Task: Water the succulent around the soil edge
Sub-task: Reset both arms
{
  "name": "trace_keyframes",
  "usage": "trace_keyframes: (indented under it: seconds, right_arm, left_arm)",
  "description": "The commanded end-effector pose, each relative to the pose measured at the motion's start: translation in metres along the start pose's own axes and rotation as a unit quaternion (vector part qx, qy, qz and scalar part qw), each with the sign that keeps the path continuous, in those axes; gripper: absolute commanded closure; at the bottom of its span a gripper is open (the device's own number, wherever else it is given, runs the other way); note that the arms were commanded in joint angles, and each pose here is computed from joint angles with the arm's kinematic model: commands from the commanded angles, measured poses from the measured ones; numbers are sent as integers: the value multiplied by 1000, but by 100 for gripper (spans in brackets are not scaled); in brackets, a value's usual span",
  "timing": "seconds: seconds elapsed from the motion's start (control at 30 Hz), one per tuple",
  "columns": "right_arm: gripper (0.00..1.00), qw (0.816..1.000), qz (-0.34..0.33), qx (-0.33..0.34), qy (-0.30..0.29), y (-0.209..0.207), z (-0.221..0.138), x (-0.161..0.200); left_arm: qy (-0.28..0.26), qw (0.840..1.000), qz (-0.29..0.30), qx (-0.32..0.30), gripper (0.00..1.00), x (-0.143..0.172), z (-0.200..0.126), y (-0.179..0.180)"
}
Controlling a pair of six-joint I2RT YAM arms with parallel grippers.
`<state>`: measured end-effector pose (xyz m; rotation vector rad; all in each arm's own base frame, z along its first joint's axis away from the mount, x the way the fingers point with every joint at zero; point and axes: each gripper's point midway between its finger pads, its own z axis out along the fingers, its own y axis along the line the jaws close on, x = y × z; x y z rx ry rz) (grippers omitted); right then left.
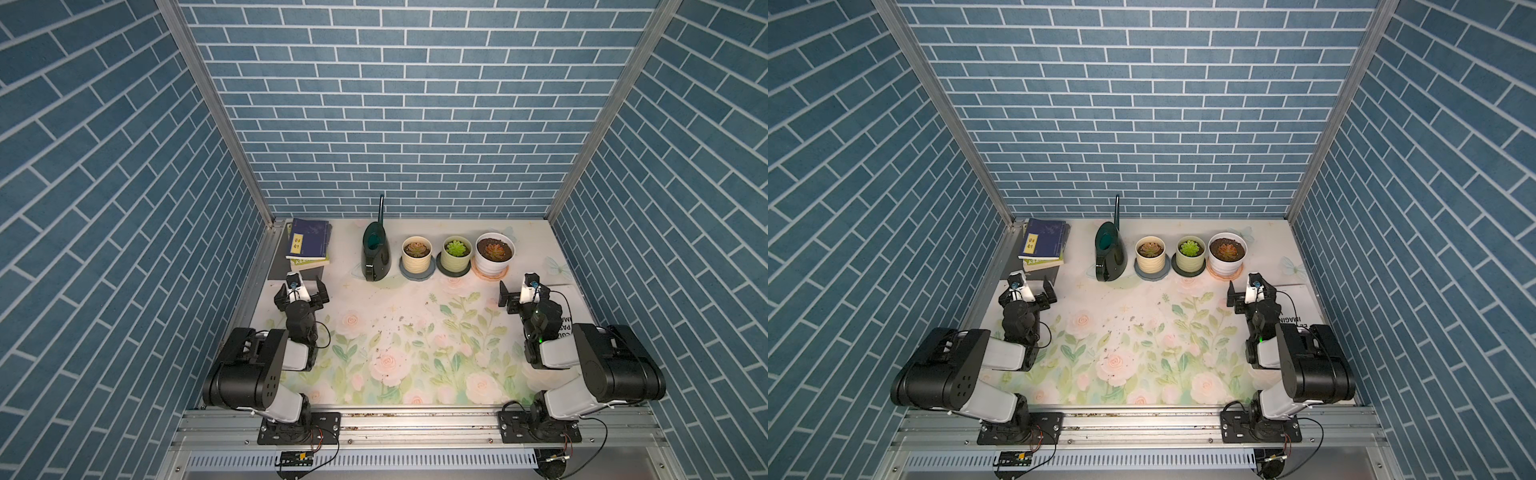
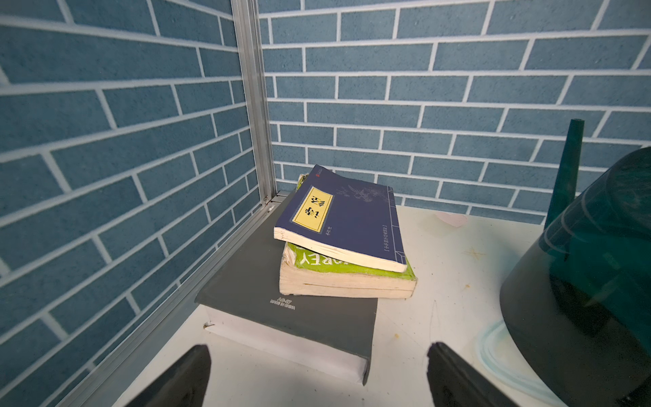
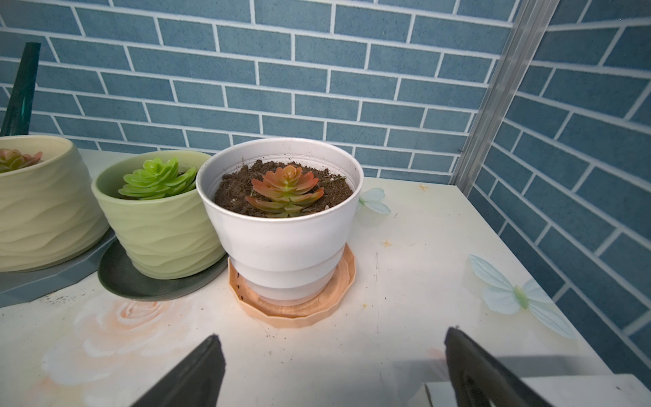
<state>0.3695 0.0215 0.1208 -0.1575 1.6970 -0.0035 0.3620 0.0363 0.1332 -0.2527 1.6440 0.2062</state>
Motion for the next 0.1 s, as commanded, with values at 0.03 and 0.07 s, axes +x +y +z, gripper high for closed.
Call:
trace_keyframes:
  seconds: [0.03,0.07]
  right_arm:
    - [1,1000,0,-2,-4,-1,3,-4]
    - [1,1000,0,-2,-4,-1,3,-4]
  left_arm:
    - [-7,1000,-4,-1,0,-2,-2,0]
    - [-7,1000,-4,-2,0,-2,-2,1]
